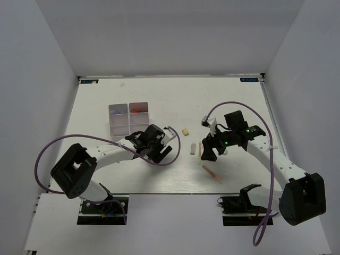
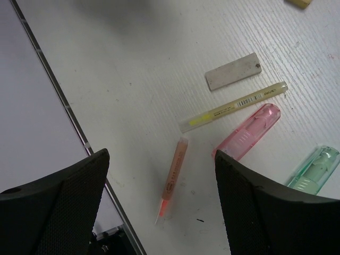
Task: Sort the stationery into containers
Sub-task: Pick up the stapler from the center of the board, then place the stapler in the storage box, then pick up the stationery from the center of the board.
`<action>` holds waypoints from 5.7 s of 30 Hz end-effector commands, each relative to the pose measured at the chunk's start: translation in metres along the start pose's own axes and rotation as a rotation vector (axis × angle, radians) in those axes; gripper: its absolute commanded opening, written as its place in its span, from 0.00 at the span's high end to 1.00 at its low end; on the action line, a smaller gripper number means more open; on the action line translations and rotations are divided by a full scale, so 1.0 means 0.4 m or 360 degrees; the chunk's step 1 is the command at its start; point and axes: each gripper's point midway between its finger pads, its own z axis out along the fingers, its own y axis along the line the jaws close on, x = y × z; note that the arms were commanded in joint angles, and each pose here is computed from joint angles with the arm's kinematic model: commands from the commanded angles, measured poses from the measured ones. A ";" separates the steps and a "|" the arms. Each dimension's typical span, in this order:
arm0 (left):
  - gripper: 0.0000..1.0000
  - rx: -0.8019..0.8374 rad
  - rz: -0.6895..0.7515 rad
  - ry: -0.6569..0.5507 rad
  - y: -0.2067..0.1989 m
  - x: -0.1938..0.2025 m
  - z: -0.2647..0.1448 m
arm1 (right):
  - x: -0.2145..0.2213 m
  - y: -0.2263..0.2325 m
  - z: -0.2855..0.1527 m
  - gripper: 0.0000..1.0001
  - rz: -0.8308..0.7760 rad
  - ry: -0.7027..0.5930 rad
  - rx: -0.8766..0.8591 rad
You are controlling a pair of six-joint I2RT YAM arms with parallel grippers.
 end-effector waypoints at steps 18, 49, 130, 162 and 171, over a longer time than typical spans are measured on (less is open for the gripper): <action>0.71 -0.0011 -0.0112 -0.0006 -0.006 -0.039 -0.004 | -0.048 0.009 -0.036 0.18 -0.0082 -0.0107 0.0023; 1.00 0.0231 -0.0610 -0.1417 0.472 -0.253 -0.453 | -0.042 0.009 -0.032 0.19 -0.0060 -0.0116 -0.0003; 0.00 0.0033 0.0020 -0.1272 0.556 -0.107 -0.247 | -0.028 0.005 -0.036 0.19 0.0018 -0.0120 -0.0120; 0.00 -0.0181 -0.0855 -0.0922 0.197 0.056 -0.374 | 0.090 -0.373 -0.074 0.40 0.0239 0.0379 0.1075; 0.00 -0.0243 -0.0846 -0.0966 0.207 0.057 -0.386 | 0.095 -0.422 -0.017 0.39 0.0195 0.0564 0.1067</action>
